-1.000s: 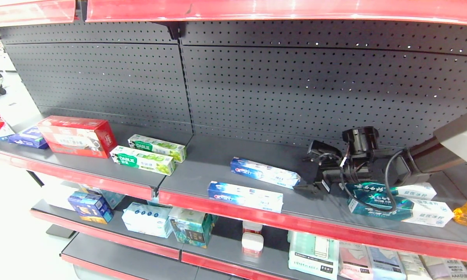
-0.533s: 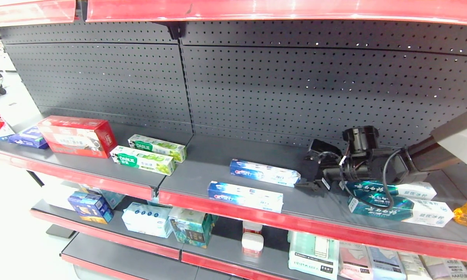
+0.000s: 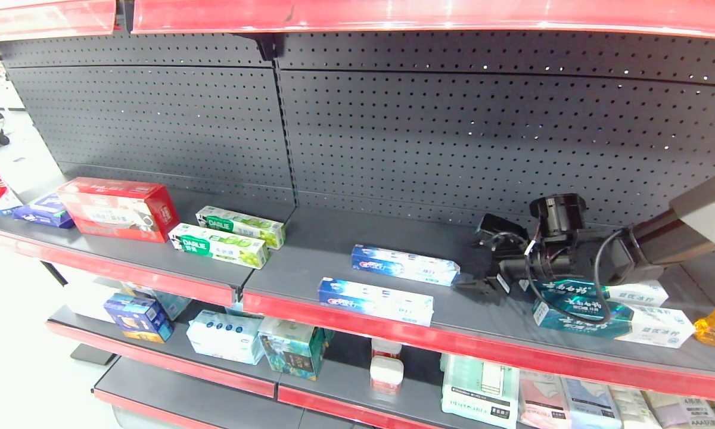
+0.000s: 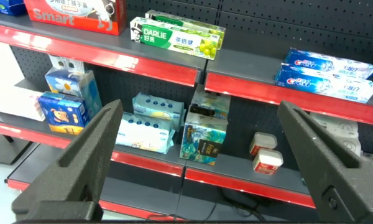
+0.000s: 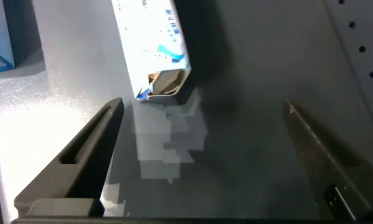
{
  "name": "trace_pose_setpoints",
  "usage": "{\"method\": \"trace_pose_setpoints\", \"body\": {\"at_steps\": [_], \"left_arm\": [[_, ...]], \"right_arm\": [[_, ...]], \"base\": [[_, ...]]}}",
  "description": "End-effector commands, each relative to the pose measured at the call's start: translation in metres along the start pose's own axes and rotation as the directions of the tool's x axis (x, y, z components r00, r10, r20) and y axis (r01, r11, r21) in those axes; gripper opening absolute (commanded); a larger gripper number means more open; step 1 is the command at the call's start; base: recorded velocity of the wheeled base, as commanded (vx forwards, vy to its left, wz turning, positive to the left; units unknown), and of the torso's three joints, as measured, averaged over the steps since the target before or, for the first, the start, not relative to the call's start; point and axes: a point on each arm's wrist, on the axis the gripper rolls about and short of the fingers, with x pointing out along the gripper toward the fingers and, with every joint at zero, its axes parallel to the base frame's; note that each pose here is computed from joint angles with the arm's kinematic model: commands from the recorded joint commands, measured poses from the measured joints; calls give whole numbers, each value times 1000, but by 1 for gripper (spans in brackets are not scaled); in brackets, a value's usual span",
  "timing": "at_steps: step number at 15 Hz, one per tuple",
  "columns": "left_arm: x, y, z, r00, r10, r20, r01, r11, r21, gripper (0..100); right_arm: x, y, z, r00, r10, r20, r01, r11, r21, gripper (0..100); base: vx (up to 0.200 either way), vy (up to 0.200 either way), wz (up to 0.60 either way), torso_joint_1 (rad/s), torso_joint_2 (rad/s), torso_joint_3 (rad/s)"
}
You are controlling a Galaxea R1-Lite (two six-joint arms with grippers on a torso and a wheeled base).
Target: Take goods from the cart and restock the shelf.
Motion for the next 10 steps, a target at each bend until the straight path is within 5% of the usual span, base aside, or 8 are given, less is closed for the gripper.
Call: {"method": "trace_pose_setpoints", "body": {"at_steps": [1,10], "left_arm": [[0,0,0,1000,0,-1,0,1000,0,100],[0,0,0,1000,0,-1,0,1000,0,100]], "right_arm": [[-4,-3,1,1000,-28,-12,28,1000,6,100],[-1,-1,6,998,-49,-29,49,999,13,100]], "base": [[0,0,0,0,0,0],[0,0,0,0,0,0]]}}
